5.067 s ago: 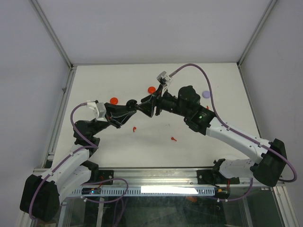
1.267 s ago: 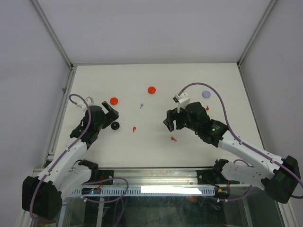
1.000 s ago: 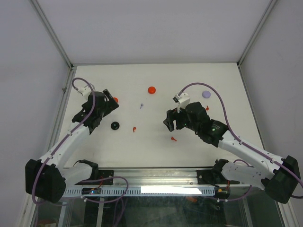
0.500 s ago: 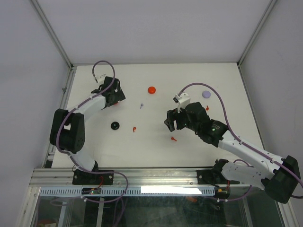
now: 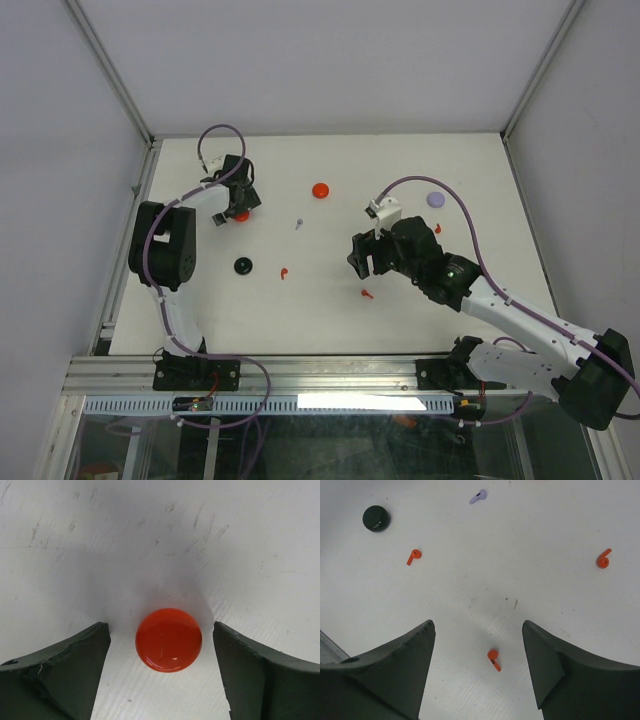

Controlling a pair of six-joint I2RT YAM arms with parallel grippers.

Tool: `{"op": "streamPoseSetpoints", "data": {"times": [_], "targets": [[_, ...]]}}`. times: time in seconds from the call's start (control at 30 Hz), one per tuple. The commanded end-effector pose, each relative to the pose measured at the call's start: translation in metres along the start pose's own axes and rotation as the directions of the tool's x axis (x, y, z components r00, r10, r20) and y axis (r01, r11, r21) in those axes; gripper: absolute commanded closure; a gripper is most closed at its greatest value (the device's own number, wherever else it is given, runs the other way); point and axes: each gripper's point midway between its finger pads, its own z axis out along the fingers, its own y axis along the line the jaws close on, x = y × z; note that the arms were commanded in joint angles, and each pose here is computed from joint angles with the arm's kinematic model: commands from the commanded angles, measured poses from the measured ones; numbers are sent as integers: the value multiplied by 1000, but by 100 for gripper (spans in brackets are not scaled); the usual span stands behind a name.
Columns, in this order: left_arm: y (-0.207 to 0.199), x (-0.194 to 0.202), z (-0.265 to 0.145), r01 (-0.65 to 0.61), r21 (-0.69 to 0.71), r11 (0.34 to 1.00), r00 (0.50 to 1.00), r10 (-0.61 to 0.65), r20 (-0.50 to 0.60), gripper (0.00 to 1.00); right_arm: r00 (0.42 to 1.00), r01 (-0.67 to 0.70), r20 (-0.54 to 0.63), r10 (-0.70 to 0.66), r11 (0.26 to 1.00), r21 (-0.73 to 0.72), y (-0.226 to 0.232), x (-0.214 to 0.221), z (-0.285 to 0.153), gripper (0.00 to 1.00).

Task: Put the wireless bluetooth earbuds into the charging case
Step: Pick up the charging case at the center of the board.

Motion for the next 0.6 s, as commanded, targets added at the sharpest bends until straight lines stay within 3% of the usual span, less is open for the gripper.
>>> {"op": "streamPoseSetpoints", "data": {"times": [0.0, 0.4, 0.57], "targets": [[-7, -15, 0, 15, 3, 1000, 999, -15, 31, 18, 998, 5, 60, -6, 1000, 11, -2, -15, -4, 26], [-3, -9, -16, -20, 36, 999, 1000, 20, 11, 53, 998, -2, 69, 2, 1000, 1, 0, -19, -7, 26], [-5, -7, -35, -65, 103, 993, 998, 65, 4, 58, 997, -18, 72, 19, 1000, -17, 4, -20, -10, 26]]}}
